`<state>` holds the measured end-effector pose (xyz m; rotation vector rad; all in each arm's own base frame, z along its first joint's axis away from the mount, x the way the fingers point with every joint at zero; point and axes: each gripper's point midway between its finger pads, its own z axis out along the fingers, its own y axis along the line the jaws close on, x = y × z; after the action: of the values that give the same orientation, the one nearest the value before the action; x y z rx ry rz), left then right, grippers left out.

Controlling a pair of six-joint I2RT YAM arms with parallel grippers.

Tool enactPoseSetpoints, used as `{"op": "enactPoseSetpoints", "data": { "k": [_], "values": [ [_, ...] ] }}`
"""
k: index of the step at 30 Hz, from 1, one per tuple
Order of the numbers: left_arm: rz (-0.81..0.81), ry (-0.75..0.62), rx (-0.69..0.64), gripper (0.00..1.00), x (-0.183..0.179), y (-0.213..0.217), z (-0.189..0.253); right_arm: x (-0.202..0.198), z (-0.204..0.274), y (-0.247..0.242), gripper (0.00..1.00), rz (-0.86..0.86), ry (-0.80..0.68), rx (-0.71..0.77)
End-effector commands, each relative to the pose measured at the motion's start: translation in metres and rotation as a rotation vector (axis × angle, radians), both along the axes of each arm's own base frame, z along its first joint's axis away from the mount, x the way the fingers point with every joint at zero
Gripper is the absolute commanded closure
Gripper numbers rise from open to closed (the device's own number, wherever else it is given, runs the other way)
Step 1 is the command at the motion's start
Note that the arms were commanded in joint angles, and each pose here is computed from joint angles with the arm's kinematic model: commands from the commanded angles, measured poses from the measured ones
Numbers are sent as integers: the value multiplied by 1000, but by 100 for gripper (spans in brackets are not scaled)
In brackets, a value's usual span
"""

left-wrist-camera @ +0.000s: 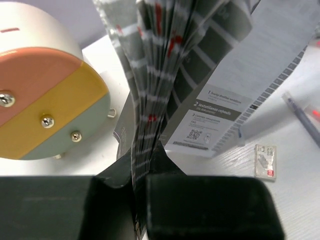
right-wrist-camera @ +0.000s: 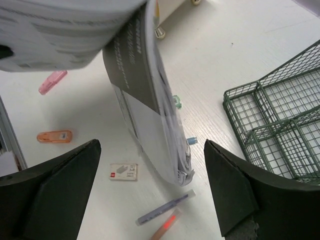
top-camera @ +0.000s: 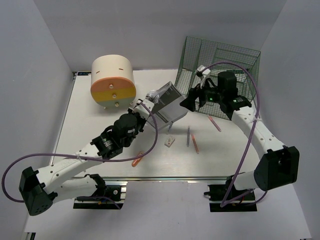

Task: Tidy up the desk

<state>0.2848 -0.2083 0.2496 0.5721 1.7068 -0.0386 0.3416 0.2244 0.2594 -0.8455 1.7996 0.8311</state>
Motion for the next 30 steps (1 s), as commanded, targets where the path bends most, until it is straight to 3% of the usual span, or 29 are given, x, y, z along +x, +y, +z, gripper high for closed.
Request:
{"op": "enactPoseSetpoints", "data": {
  "k": [1, 13, 19, 23, 26, 30],
  "values": [
    [-21, -128, -156, 100, -4, 1, 56, 8, 17, 4, 11, 49, -87, -21],
    [-142, -106, -176, 100, -22, -7, 62, 5, 22, 17, 11, 166, -106, -6],
    [-167, -123, -213, 100, -25, -11, 69, -18, 17, 24, 25, 256, -35, 18],
    [-182, -131, -233, 100, -24, -16, 73, -35, 16, 23, 40, 271, 24, 25],
    [-187, -146, -252, 100, -22, -20, 79, -47, 19, 22, 44, 275, 55, 24],
    [-193, -151, -265, 100, -21, -24, 81, -69, 40, 21, 33, 323, 48, 50]
  ]
}}
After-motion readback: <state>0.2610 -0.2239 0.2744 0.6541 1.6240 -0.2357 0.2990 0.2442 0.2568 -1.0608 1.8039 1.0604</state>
